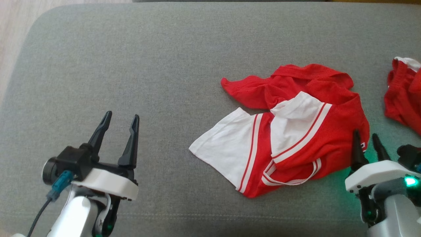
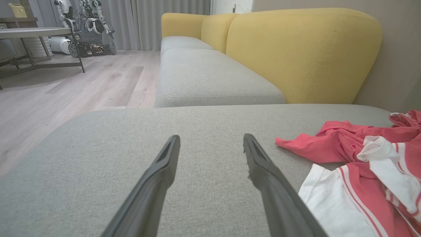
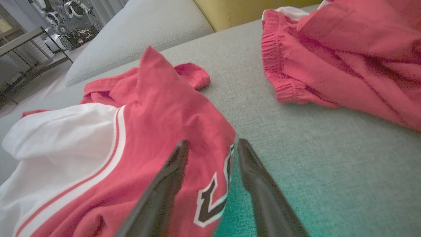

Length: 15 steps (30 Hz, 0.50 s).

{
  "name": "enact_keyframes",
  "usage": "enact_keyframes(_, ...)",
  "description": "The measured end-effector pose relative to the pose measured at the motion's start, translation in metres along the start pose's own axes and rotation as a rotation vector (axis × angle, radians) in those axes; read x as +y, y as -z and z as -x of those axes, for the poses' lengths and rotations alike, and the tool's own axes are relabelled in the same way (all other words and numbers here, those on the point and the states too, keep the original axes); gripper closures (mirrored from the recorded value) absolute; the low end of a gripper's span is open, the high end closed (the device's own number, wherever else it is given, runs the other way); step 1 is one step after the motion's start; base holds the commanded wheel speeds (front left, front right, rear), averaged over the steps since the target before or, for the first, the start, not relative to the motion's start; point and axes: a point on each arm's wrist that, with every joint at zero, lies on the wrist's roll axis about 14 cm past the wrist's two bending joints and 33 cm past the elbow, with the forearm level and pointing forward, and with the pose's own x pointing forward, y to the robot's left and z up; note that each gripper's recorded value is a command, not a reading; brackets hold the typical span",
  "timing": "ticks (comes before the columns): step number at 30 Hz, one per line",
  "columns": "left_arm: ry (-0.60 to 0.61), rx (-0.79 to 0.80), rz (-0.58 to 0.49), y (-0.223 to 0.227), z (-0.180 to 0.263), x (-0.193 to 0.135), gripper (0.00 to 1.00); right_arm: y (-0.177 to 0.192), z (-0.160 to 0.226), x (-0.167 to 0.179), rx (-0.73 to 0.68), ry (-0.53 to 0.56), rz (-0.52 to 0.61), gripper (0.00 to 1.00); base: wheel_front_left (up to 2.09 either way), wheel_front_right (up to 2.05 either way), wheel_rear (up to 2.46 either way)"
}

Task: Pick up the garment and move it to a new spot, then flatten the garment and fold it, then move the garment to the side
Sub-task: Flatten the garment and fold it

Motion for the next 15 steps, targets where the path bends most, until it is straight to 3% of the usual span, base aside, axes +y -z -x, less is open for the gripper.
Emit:
enact_keyframes(5,-0.011,-0.016,-0.004,-0.006,0.002,0.003,0.00,-0.032,0.004,0.017,-0.140,-0.053,0.022,0.00,0.00,0.00,0.00)
enact_keyframes(10,-0.041,-0.012,-0.005,-0.005,0.015,0.006,0.00,-0.067,0.024,0.045,-0.268,-0.133,0.119,0.00,0.00,0.00,0.00)
enact_keyframes(15,-0.058,-0.009,-0.005,-0.005,0.029,0.006,0.00,-0.081,0.048,0.069,-0.311,-0.199,0.199,0.00,0.00,0.00,0.00)
